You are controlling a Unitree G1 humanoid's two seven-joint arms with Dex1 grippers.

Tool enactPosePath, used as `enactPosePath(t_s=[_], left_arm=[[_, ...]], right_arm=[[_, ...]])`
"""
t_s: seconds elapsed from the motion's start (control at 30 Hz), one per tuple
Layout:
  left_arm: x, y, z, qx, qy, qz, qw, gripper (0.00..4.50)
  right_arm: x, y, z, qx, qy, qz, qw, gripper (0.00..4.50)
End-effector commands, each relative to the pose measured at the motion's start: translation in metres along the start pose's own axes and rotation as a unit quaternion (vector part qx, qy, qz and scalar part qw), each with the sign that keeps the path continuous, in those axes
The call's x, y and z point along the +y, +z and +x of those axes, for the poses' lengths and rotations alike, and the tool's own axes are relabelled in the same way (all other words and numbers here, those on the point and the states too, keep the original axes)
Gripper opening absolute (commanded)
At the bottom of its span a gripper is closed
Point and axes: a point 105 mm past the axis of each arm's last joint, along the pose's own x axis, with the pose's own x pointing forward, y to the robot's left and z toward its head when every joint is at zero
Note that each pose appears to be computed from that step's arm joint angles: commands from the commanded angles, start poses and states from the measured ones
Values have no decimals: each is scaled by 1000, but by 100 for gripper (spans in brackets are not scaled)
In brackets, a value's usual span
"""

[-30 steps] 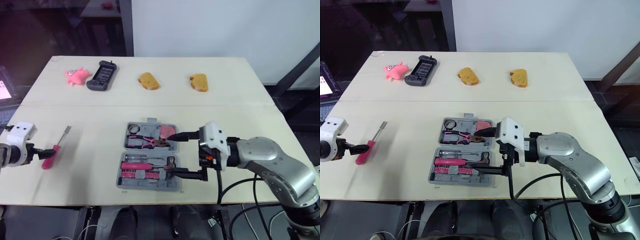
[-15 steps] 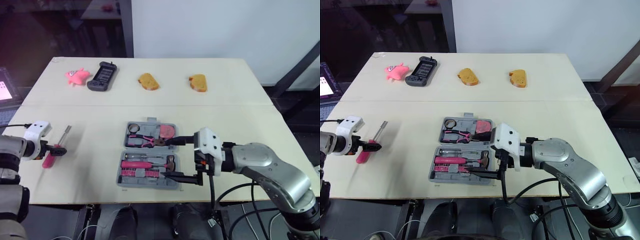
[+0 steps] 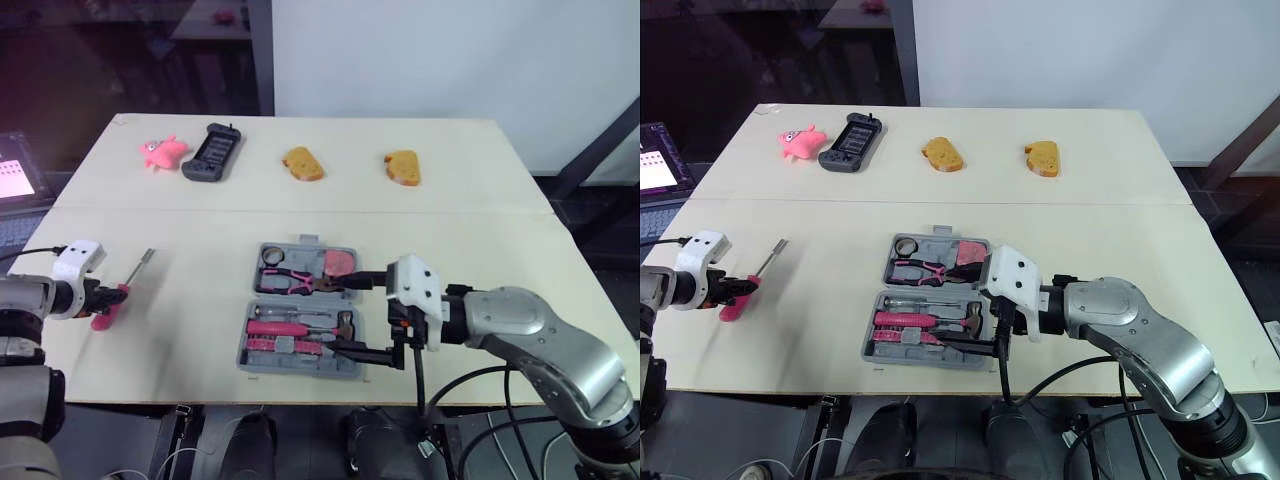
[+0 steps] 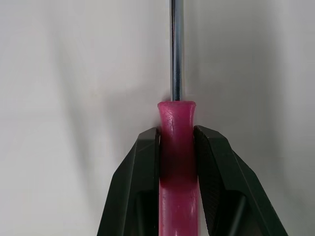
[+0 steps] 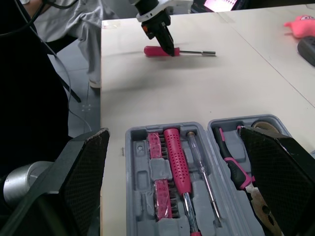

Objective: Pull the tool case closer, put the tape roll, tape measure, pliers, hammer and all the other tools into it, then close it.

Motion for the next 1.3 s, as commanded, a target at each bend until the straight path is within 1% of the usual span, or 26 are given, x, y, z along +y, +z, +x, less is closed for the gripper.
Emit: enactPosePath(t_s=[0.03,0.1,0.2,0.33,0.43,0.5,0.57,0.67,0.73,0.8,0.87,0.97,1.07,1.13,1.2,1.3], left_arm=[[-6,37,-17,-108,-42,24,993,52],[-10,46,-26,-137,-59,35,988,52],[-31,58,-46,-167,-128,72,975,52],[-57,60,-60,-164,-182,100,964,52],[-71,65,-63,-163,-199,115,960,52],[-93,69,-66,-160,-234,153,947,52],[-113,72,-68,-155,-259,175,937,52],[-149,66,-70,-130,-303,238,914,52],[-164,62,-73,-121,-323,258,903,52],[-179,59,-73,-111,-339,270,894,52],[-196,51,-67,-77,-338,294,891,52],[-214,45,-63,-39,-335,311,889,52],[-231,44,-65,-23,-347,315,883,52],[-244,33,-62,14,-340,333,879,52],[-258,25,-60,28,-346,363,865,52],[-270,17,-54,32,-352,404,844,52]], right_arm=[[1,5,-1,-5,-8,-13,1000,450],[0,5,-1,-5,-12,-13,1000,450],[-1,4,0,-7,-20,-11,1000,450],[1,4,3,-11,-24,-8,1000,450],[2,4,5,-13,-27,-5,1000,450],[4,3,5,-14,-28,-2,999,450],[5,3,6,-13,-29,-3,999,450],[5,4,6,-15,-32,-4,999,450],[5,5,7,-16,-32,-4,999,450],[6,6,6,-17,-30,-5,999,450],[11,13,4,-27,-16,-8,999,450],[15,19,0,-32,-4,-16,999,450],[17,22,-3,-33,2,-23,999,450],[16,28,-6,-40,1,-27,999,450],[15,32,-7,-44,-2,-34,998,450],[13,34,-8,-43,-4,-35,998,450]])
